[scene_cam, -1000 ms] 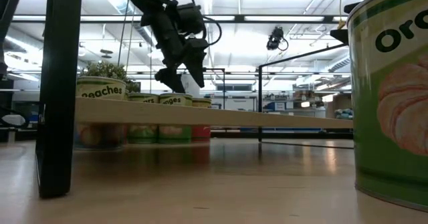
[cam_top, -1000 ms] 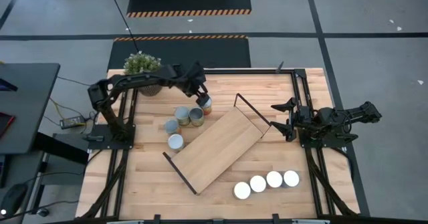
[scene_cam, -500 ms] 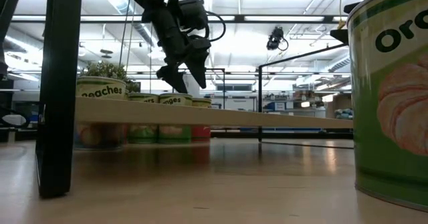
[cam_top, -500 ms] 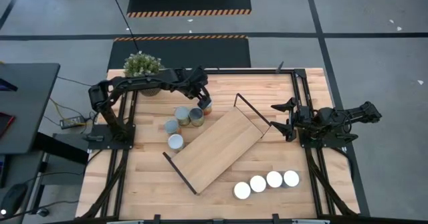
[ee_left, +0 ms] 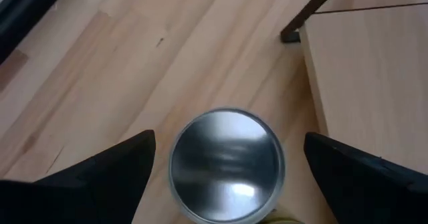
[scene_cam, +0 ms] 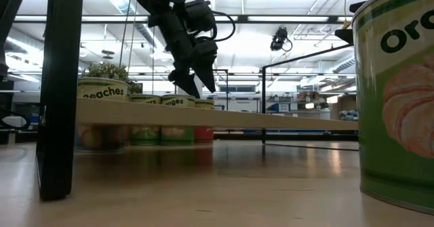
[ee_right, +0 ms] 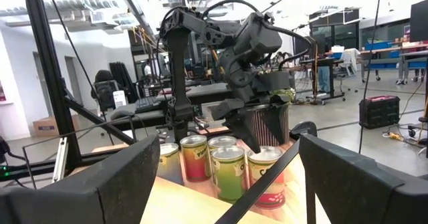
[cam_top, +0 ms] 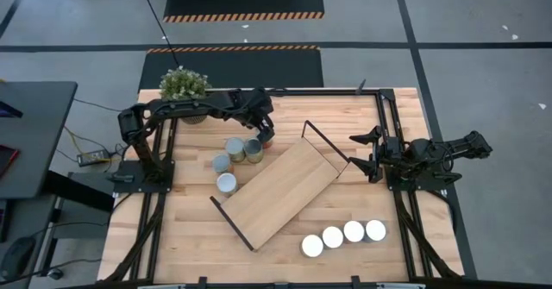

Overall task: Pick and place cans onto a shelf
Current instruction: Put the canned orange on the shelf

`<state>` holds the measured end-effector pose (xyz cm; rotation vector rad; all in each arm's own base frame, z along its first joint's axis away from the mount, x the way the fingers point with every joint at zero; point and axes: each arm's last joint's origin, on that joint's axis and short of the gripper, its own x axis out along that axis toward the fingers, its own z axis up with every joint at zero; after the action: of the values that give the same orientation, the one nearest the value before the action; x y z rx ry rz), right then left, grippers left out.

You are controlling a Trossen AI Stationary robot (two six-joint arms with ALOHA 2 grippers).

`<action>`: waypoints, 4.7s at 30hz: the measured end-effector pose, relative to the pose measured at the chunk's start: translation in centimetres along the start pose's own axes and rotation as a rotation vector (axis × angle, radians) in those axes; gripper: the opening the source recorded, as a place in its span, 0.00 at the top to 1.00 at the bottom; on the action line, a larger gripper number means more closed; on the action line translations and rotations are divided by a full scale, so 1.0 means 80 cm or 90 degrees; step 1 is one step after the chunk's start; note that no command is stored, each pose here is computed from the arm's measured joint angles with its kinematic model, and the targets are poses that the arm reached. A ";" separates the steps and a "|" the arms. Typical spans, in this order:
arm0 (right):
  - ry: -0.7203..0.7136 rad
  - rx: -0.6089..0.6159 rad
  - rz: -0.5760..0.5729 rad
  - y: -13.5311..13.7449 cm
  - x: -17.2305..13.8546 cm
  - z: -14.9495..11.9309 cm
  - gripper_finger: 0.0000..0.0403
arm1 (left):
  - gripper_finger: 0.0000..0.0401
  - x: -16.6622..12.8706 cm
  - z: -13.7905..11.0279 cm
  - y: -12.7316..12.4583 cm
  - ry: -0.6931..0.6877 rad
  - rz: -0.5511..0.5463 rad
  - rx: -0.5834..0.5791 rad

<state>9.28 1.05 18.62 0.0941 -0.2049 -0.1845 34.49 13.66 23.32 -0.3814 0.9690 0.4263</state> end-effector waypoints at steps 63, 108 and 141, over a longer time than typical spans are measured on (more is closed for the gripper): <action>0.000 0.000 0.003 0.000 0.000 0.000 0.09 | 0.00 -0.048 -0.028 -0.060 0.226 -0.007 0.246; 0.000 0.000 0.003 0.000 0.000 0.000 0.09 | 0.00 -0.008 -0.038 -0.065 0.288 0.049 0.262; -0.003 0.001 0.003 0.000 0.000 0.000 0.09 | 0.15 0.024 -0.040 -0.066 0.297 0.058 0.239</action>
<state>9.28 1.06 18.66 0.0953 -0.2099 -0.1796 35.84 7.92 20.71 -0.0923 1.4953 0.2291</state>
